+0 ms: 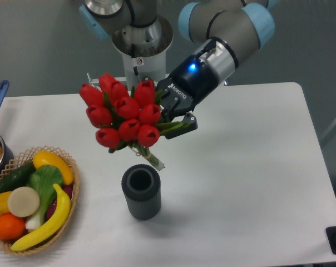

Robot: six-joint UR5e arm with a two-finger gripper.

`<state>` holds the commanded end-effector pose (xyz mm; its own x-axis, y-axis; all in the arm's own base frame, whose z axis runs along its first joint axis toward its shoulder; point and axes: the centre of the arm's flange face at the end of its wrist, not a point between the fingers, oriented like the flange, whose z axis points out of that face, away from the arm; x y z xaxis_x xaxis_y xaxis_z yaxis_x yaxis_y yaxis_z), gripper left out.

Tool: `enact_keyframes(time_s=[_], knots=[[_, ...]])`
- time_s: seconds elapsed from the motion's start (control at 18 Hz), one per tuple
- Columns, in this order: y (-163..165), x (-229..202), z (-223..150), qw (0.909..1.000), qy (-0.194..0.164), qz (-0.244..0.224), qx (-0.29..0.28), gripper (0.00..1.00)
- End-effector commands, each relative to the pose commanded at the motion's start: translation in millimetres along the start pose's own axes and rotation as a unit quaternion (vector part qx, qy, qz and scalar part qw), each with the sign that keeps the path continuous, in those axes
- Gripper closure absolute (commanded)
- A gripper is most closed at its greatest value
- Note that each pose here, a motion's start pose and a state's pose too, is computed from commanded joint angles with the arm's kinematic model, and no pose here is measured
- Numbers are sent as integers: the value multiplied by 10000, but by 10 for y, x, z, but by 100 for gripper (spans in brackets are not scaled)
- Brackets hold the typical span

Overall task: Insert the flowers into the vase
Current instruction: 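Lower the tulip stems into the vase opening with the gripper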

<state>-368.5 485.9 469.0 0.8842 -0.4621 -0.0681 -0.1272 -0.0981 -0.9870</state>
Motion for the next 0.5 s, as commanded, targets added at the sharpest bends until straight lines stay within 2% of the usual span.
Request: enact_keyframes(time_s=[0.22, 0.5], knots=[[106, -60, 53, 9996, 118, -103, 228, 60], [193, -79, 103, 9994, 163, -183, 241, 60]])
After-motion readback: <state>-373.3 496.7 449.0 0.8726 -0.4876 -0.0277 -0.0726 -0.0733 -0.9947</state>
